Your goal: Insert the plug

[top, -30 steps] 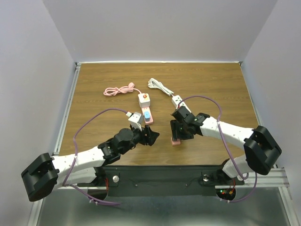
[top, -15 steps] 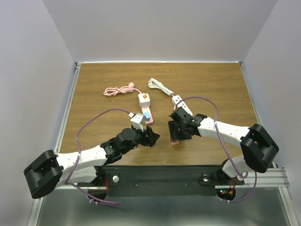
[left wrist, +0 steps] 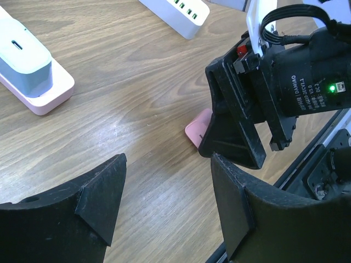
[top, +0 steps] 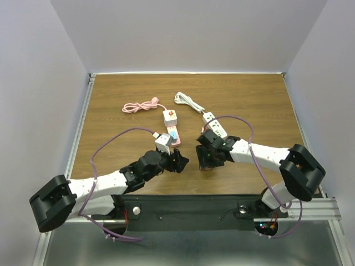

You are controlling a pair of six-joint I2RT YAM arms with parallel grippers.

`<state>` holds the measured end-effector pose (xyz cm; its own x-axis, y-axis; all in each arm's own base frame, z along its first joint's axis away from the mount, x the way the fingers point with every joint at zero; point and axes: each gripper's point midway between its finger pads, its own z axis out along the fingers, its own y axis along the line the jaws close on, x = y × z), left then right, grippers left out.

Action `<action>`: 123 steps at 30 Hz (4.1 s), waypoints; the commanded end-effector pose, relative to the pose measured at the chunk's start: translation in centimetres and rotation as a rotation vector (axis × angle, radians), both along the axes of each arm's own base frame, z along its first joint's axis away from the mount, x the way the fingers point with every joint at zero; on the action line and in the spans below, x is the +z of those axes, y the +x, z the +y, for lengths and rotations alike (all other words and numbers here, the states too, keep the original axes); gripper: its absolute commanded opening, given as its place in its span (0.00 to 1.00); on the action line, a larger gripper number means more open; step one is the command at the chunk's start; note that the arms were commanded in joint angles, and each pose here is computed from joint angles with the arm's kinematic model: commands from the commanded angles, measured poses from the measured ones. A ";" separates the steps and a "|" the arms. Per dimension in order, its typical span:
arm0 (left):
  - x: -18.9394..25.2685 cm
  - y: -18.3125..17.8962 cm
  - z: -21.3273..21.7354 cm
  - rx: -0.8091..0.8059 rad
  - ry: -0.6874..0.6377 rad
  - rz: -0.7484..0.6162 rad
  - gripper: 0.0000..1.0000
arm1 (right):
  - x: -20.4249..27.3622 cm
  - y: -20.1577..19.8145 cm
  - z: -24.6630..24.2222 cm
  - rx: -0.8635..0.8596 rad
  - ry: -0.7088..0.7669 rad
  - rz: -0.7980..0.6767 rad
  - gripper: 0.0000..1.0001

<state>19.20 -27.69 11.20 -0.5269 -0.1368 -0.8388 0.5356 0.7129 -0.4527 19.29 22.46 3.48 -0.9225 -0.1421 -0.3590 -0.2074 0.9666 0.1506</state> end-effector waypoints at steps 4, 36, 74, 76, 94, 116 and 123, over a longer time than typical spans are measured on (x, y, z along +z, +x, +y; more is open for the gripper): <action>3.1 0.9 -1.3 -0.003 -0.070 -0.059 0.74 | 0.0 1.3 0.9 -0.003 -0.003 -0.045 0.58; 13.9 1.2 -3.3 -0.129 -0.177 -0.467 0.73 | 19.8 0.9 7.2 0.182 0.760 0.044 0.04; 14.7 -0.8 -4.7 -0.280 -0.182 -0.527 0.00 | 24.1 -1.4 6.0 0.244 0.915 0.012 0.68; 13.9 -0.6 -4.4 -0.268 -0.151 -0.517 0.00 | 23.9 -0.9 5.4 0.212 0.890 -0.039 0.74; 10.3 -0.4 -6.8 -0.391 0.034 -0.419 0.00 | 20.0 3.7 3.6 0.172 0.622 -0.207 0.79; 9.1 2.1 -7.9 -0.312 0.109 -0.385 0.00 | 14.2 0.3 5.1 0.229 0.578 -0.020 0.49; 9.2 2.8 -7.5 -0.250 0.101 -0.361 0.07 | 12.6 0.8 4.5 0.184 0.525 -0.014 0.00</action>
<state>19.78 -34.62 15.20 -0.2592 0.2150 -0.9416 0.8480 0.5173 -0.1153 20.45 27.07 16.90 -0.9005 -0.0637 -0.4302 -0.3486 0.6973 0.6263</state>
